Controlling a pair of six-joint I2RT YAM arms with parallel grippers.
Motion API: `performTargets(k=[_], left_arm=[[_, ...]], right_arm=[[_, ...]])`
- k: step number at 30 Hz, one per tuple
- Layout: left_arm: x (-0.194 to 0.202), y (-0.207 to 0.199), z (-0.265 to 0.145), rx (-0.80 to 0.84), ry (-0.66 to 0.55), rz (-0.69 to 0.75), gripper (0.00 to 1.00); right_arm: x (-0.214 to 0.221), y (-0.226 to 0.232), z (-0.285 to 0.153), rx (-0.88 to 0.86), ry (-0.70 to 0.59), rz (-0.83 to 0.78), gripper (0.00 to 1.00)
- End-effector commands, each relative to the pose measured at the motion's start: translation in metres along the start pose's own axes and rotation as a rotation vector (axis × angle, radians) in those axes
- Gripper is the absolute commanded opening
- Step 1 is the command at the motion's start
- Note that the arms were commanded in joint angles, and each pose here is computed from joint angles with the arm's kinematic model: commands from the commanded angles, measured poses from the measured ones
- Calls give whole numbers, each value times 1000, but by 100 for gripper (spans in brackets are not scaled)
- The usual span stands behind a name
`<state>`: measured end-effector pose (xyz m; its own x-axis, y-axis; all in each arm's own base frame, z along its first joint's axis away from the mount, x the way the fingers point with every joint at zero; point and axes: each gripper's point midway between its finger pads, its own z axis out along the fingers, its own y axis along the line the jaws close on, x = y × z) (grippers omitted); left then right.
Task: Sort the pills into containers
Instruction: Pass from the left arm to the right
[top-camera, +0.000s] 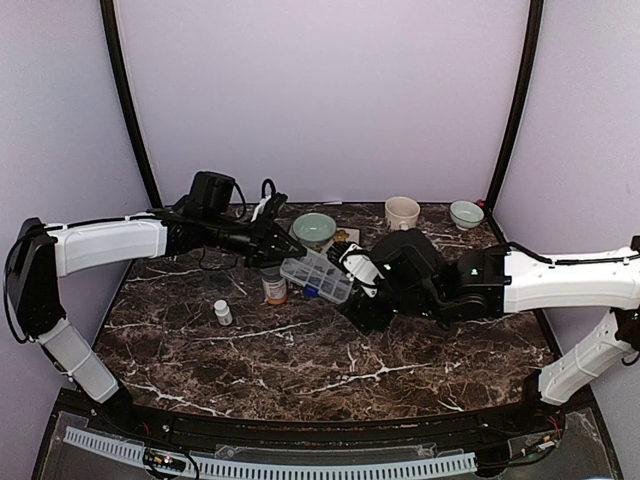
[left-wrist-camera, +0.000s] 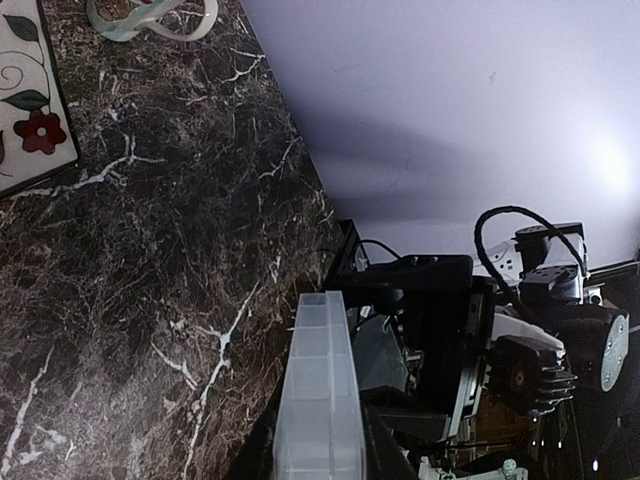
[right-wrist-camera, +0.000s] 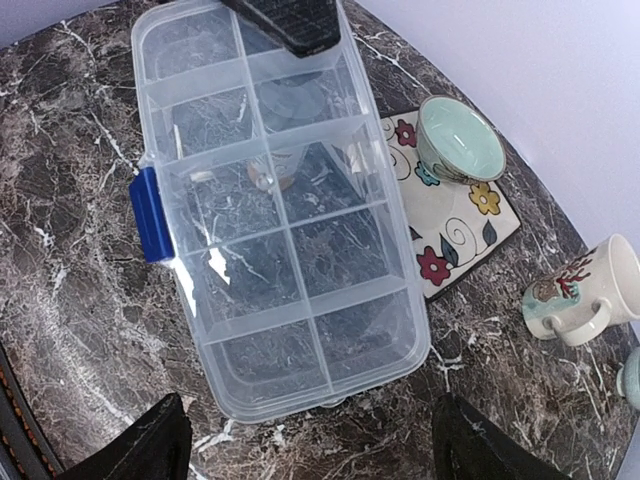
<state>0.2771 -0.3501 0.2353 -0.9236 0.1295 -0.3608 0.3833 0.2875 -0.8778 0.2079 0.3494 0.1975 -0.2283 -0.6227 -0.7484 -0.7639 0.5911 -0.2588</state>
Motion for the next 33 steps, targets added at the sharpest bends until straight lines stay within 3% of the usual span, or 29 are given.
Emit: performTargets(k=[1,17,33], left_arm=[[6,-7,-4,18,58,55,0],[11,-7,-2,37,104,78,0],[14,-17,-4,70,118,98,0]], right_arm=[[-23,2,-15,-18,-51,-30,83],[-42,29,-3,-140,-53,-71,86],[-37,33,9,-136,-24,-95,86]])
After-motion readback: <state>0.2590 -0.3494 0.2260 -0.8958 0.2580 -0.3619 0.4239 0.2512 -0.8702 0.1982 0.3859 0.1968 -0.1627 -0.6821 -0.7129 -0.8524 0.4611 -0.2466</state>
